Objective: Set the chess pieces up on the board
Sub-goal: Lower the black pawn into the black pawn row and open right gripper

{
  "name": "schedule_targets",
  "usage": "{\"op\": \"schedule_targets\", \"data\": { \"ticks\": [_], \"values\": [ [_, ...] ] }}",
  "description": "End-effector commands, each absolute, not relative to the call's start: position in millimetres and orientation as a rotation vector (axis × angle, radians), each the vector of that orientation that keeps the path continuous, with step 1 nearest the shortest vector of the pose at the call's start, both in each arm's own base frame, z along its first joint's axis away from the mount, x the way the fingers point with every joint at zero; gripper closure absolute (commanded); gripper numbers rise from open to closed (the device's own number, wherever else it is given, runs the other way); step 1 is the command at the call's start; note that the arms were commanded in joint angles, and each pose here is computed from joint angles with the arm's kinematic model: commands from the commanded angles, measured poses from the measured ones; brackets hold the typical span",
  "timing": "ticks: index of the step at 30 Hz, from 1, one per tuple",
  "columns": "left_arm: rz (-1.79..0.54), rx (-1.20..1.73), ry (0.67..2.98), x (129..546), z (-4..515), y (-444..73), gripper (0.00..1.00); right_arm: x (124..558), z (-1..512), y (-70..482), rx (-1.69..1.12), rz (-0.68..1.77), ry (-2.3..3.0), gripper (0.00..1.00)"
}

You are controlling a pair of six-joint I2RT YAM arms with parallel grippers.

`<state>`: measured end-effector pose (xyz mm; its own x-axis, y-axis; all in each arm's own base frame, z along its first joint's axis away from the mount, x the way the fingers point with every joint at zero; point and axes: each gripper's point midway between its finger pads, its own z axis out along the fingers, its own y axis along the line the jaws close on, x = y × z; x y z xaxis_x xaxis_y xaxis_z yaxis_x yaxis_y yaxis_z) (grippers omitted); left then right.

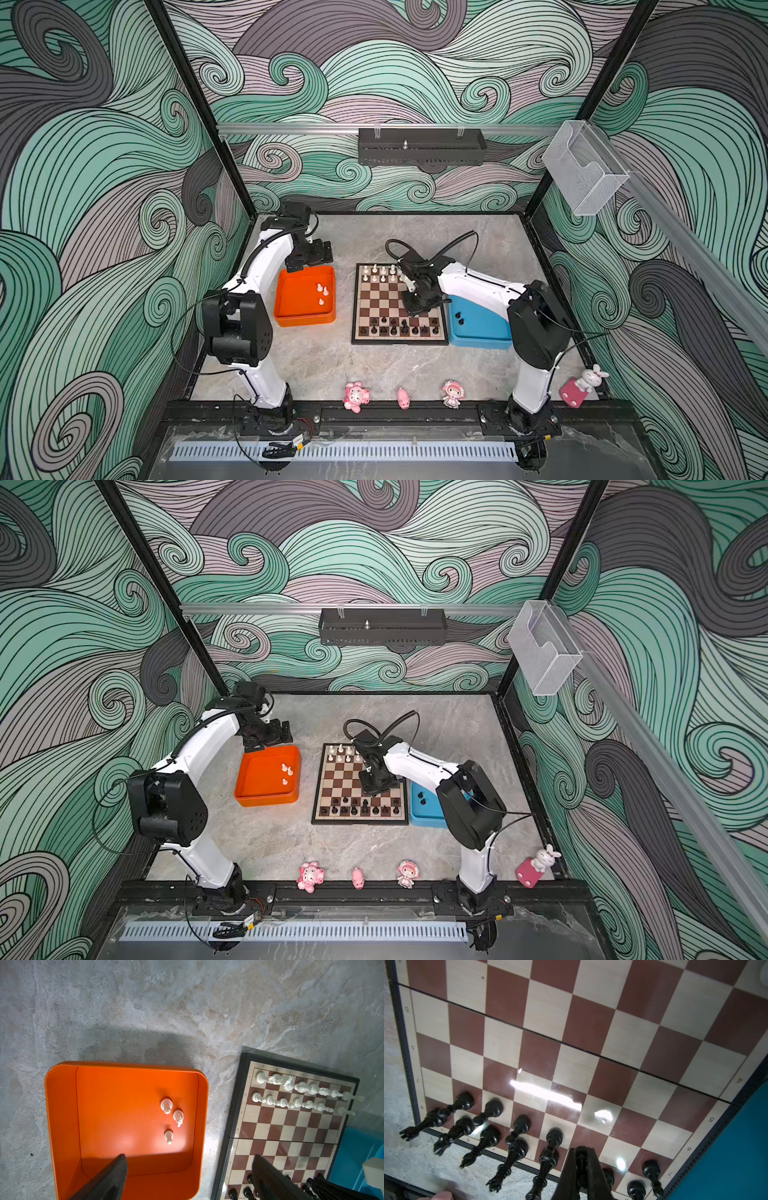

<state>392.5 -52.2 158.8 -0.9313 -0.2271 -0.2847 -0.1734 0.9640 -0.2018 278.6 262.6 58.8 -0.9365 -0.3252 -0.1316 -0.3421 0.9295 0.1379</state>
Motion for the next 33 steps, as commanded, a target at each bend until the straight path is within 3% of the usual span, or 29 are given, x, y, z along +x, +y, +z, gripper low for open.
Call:
{"op": "schedule_targets", "data": {
  "ticks": [1, 33],
  "values": [
    [-0.268, -0.319, 2.781, 390.6, 167.8, -49.2, 0.04, 273.5, 45.7, 260.9, -0.500, 0.219, 3.022, 0.92],
    [-0.295, -0.329, 2.808, 390.5, 156.9, -51.9, 0.04, 262.8, 27.5, 253.4, -0.482, 0.184, 3.081, 0.90]
  ]
}}
